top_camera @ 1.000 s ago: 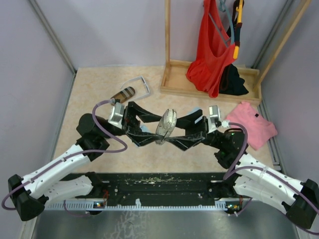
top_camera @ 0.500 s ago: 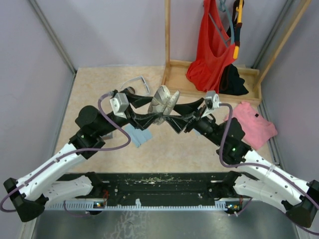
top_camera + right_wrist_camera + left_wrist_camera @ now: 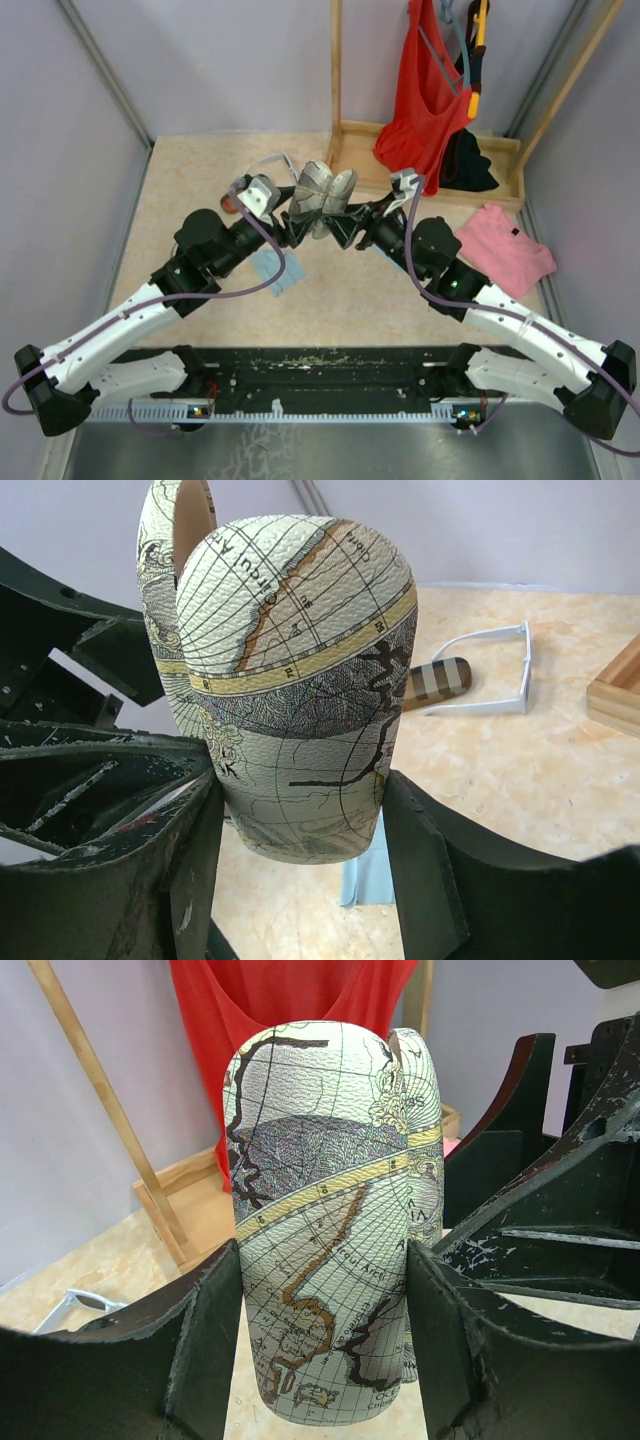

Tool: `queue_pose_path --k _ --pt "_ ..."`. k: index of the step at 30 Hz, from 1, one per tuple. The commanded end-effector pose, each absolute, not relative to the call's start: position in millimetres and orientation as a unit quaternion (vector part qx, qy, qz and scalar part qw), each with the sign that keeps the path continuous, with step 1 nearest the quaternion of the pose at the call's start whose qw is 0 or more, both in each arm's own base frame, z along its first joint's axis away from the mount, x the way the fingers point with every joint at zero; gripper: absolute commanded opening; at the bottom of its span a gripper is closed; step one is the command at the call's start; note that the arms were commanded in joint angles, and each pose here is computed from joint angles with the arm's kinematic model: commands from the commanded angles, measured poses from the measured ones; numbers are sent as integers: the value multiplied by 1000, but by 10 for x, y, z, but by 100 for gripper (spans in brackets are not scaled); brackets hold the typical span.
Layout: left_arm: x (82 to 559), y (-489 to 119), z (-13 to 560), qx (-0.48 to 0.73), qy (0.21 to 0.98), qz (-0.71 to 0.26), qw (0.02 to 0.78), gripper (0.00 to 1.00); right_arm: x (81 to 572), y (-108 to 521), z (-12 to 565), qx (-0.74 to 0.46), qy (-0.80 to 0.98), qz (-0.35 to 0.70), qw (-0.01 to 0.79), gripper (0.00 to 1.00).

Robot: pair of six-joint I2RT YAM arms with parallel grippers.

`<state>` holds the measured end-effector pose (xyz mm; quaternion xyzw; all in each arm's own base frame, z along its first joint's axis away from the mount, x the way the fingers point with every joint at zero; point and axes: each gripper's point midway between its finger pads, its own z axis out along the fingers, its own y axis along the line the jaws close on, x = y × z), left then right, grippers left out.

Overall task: Organize the sunglasses
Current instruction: Open the sunglasses case.

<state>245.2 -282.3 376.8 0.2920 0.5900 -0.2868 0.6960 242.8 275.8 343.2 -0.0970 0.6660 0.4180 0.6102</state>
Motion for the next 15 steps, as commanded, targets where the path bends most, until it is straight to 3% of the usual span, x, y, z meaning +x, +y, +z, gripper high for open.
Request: queue_pose_path --k 1,3,8,15 --pt "2349 -2842 3976 292 561 -295 716 0 2520 2640 3593 -75 653 402 638 57" --pt "2346 -2810 3981 290 560 -291 720 0 2432 2614 3632 -94 642 407 643 65" --pt "2314 -2744 4025 291 550 -284 730 0 2242 2511 3719 -136 622 404 656 73" --pt "2340 -2820 3887 327 550 -265 721 0 2088 2260 3701 -139 619 387 669 75"
